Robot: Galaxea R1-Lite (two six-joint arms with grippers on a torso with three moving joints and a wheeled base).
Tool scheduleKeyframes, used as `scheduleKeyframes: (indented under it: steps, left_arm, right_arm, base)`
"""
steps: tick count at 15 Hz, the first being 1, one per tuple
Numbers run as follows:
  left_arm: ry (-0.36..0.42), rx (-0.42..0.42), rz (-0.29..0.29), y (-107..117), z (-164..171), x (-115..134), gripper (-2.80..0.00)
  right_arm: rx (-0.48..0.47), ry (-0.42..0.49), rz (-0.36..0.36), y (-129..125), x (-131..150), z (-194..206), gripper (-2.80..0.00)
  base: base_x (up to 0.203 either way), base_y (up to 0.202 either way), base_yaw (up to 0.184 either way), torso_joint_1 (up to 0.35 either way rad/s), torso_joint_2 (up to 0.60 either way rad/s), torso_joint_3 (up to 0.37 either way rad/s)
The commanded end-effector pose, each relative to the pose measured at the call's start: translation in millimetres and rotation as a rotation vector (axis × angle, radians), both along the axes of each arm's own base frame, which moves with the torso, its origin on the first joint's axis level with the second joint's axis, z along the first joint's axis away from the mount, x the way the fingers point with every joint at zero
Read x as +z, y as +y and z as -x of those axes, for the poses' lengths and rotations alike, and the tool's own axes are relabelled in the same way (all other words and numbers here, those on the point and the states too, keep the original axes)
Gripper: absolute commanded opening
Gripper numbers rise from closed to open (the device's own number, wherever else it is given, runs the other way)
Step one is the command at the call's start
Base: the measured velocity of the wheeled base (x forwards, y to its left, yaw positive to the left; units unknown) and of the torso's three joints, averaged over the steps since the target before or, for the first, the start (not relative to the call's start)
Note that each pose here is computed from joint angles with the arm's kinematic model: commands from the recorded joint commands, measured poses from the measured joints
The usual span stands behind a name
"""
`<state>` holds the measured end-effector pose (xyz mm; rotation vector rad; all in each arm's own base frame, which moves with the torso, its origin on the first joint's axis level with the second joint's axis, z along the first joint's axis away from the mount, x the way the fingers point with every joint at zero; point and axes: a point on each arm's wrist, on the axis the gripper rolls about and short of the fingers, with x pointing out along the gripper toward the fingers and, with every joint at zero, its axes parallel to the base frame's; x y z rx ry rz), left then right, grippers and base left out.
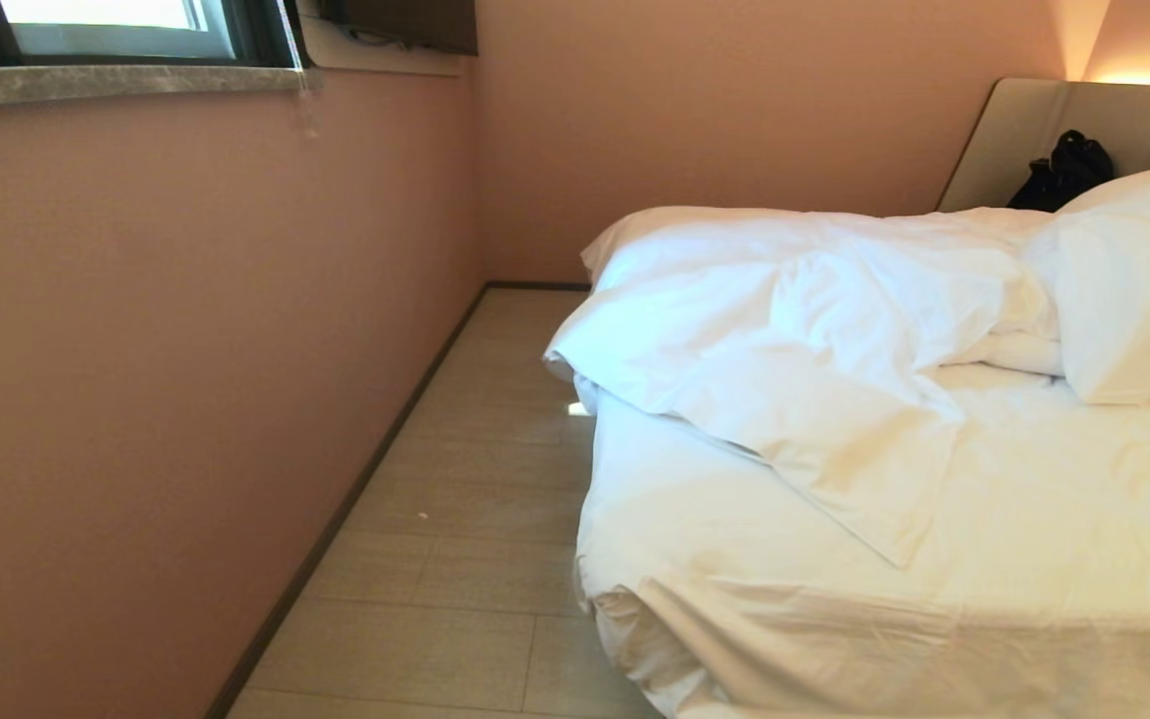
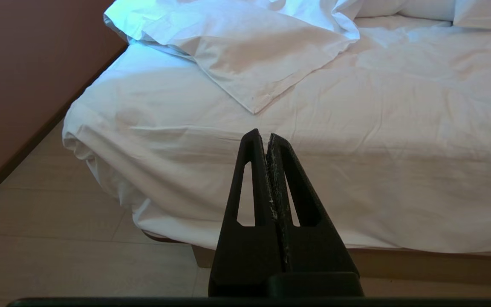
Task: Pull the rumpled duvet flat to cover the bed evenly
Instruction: Hold the folded corner of the quilt
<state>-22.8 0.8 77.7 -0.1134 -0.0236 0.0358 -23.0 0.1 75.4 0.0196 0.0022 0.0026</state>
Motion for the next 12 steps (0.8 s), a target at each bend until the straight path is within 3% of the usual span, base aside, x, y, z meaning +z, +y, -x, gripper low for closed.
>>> scheduleKeyframes:
  steps: [1,12]
  left_arm:
    - [0.0,0.0,0.001,0.0,0.0,0.0,-2.8]
    - [0.0,0.002,-0.003,0.0,0.0,0.0,-2.8]
  right_arm:
    - [0.0,0.002,0.0,0.0,-0.1,-0.2,-2.8]
    - [0.0,0.001,0.0,0.0,0.0,-0.1,-2.8]
  base:
    - [-0.096,0.0,0.002,-0.01,0.0,0.012]
    - [0.0,-0.01,0.0,0.0,0.0,0.0]
